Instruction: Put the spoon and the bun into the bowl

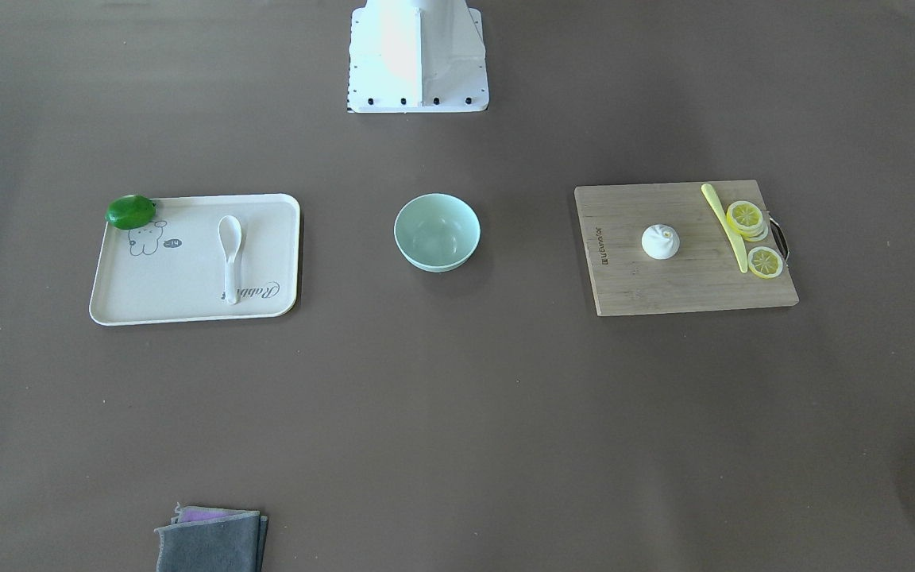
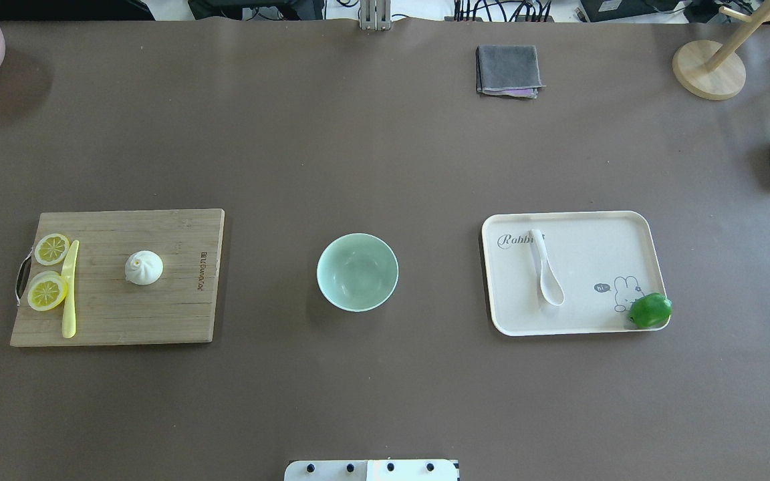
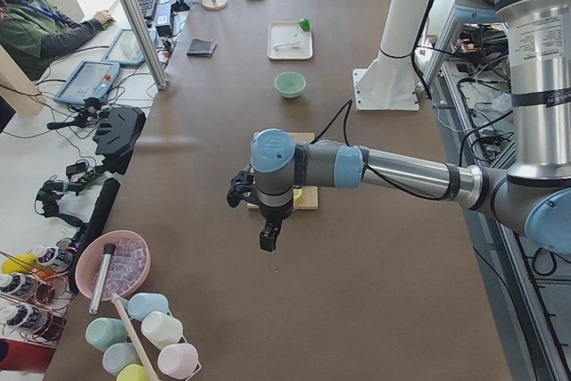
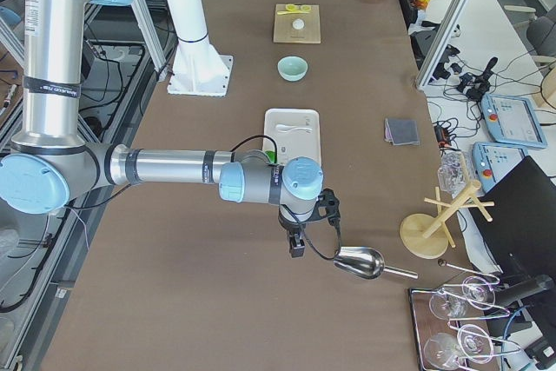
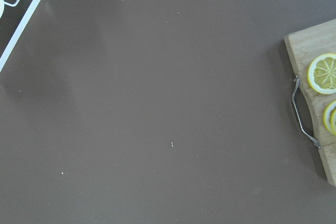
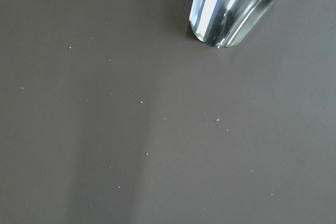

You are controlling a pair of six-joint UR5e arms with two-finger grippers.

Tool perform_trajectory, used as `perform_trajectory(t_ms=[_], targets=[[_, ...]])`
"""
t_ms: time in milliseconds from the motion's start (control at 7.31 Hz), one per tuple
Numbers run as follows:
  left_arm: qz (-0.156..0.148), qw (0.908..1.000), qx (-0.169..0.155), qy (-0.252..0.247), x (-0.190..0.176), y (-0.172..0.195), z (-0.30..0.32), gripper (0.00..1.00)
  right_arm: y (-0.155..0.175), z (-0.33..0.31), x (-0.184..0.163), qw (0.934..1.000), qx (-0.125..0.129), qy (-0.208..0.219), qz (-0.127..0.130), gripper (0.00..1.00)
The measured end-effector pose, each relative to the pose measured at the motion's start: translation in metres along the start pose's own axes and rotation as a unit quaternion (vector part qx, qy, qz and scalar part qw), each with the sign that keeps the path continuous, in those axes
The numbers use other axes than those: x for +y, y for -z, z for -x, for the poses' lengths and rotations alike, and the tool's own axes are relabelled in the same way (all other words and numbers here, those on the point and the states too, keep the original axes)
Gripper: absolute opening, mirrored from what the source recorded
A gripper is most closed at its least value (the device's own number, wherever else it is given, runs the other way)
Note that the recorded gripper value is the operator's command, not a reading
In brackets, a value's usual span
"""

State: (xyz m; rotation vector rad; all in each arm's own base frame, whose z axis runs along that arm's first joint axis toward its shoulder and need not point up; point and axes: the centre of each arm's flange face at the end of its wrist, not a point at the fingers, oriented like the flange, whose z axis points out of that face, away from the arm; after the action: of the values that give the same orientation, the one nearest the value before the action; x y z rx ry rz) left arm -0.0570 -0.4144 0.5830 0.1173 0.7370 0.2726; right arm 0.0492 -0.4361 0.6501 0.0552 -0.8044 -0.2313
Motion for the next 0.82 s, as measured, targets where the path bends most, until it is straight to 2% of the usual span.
perform_trajectory(t_ms=[274,410,684,821], targets=[[-0.001,1.0000,-0.001,-0.001,0.000,0.000,0.000,0.98,0.003,0.010,-0.001,0.9993,-0.035,0.004,-0.011,1.00],[-0.002,1.0000,-0.001,-0.002,0.000,0.001,-0.001,0.98,0.013,0.022,-0.005,0.9988,-0.041,0.015,-0.022,1.00],[-0.015,0.9998,-0.004,-0.014,-0.010,0.010,-0.007,0.98,0.051,0.061,-0.014,0.9961,-0.036,0.055,-0.058,1.00],[-0.036,0.9988,-0.009,-0.033,-0.023,0.021,-0.015,0.98,0.073,0.084,-0.018,0.9933,-0.032,0.078,-0.080,1.00]])
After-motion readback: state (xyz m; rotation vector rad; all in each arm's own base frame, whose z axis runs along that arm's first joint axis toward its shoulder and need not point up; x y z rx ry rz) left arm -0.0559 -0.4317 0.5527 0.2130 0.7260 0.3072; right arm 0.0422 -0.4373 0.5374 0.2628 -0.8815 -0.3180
